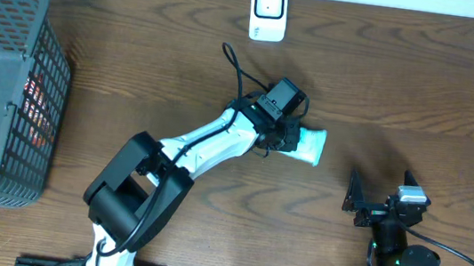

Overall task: Scan the item barcode
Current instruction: 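Carry the wipes pack forward and drop it right of the bottle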

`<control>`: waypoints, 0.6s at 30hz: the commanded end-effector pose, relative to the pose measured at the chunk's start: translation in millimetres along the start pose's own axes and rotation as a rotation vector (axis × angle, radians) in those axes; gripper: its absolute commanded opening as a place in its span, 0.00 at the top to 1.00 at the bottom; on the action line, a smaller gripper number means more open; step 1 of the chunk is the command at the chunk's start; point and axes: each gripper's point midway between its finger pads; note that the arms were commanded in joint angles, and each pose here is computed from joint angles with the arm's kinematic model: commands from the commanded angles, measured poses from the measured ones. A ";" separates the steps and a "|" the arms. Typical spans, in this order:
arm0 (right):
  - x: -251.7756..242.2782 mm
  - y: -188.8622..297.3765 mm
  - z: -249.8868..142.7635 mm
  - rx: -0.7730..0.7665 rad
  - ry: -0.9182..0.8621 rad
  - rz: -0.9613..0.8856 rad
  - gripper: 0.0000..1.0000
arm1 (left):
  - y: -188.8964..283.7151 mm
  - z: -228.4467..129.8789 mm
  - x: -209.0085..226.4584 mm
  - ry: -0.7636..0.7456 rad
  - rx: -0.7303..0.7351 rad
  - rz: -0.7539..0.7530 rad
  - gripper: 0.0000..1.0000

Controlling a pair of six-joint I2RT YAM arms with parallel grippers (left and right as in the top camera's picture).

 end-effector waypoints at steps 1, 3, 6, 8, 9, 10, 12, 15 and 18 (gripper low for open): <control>-1.7 0.0 -1.0 0.002 -0.011 -0.008 0.01 | 22.1 17.2 -10.9 -0.048 -0.065 -0.022 0.25; -1.6 0.0 -1.0 0.002 -0.010 -0.008 0.01 | 39.3 26.6 -21.2 -0.093 -0.105 -0.045 0.02; -1.7 0.0 -1.0 0.002 -0.011 -0.008 0.01 | 82.5 43.6 -42.7 -0.169 -0.189 -0.087 0.02; -1.7 0.0 -1.0 0.002 -0.011 -0.008 0.01 | 120.1 54.7 -55.6 -0.211 -0.257 -0.116 0.02; -1.7 0.0 -1.0 0.002 -0.010 -0.008 0.01 | 141.0 59.6 -61.3 -0.230 -0.295 -0.131 0.02; -1.6 0.0 -1.0 0.002 -0.011 -0.008 0.01 | 162.8 64.6 -65.7 -0.250 -0.336 -0.143 0.02; -1.7 0.0 -1.0 0.002 -0.011 -0.008 0.01 | 212.6 76.7 -62.6 -0.270 -0.449 -0.127 0.02; -1.6 0.0 -1.0 0.002 -0.010 -0.008 0.01 | 278.1 91.7 -23.3 -0.194 -0.619 0.015 0.02; -1.7 0.0 -1.0 0.002 -0.010 -0.008 0.01 | 336.7 94.0 45.0 -0.071 -0.743 0.253 0.02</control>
Point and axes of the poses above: each gripper's point midway between its finger pads, its own y axis back along the fingers, its own x axis along the line the jaws close on, z = x × y, and after that the axes turned 4 degrees about -y, right-handed
